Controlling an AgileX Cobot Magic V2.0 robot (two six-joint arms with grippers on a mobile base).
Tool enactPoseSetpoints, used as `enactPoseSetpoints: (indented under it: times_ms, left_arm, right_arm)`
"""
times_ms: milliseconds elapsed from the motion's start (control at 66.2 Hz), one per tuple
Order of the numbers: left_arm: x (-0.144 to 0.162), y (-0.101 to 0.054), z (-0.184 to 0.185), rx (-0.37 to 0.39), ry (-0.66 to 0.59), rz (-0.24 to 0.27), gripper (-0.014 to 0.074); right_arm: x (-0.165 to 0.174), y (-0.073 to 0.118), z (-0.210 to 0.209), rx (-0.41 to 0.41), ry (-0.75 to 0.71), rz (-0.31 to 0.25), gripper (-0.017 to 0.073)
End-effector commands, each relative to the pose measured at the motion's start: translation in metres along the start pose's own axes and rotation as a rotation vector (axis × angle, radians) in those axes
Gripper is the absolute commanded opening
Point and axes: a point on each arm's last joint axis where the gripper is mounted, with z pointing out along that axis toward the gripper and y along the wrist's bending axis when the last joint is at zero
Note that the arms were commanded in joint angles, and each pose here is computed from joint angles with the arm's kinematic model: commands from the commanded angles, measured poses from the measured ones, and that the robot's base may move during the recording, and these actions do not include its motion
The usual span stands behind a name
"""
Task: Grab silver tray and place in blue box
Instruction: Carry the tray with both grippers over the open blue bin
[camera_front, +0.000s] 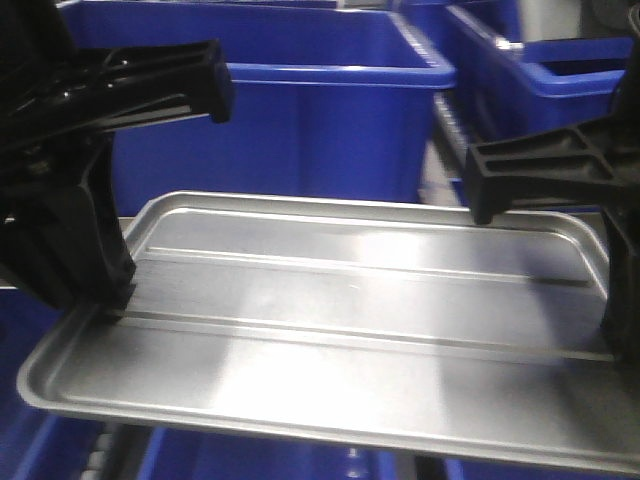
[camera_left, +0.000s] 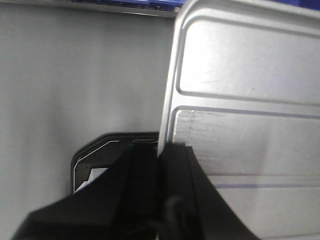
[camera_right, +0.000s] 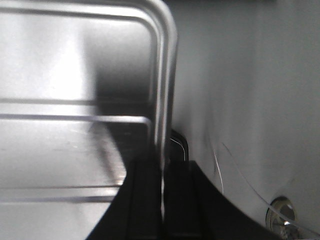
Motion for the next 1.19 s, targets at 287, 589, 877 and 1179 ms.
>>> enactPoseSetpoints:
  times_ms: [287, 589, 877, 1179]
  left_arm:
    - [-0.0076, 0.0012, -0.0138, 0.003, -0.061, 0.005, -0.0104]
    - [-0.0076, 0.0012, -0.0138, 0.003, -0.061, 0.005, -0.0104]
    - [-0.0076, 0.0012, -0.0138, 0.003, -0.061, 0.005, -0.0104]
    - [-0.0076, 0.0012, -0.0138, 0.003, -0.061, 0.005, -0.0104]
  right_arm:
    - [-0.0010, -0.0150, -0.0111, 0.124, 0.007, -0.014, 0.0057]
    - [-0.0009, -0.0152, -0.0112, 0.126, 0.008, -0.014, 0.0057]
    - [-0.0009, -0.0152, -0.0112, 0.126, 0.008, -0.014, 0.0057]
    - [-0.0010, -0.0151, -0.0111, 0.125, 0.008, -0.014, 0.0057]
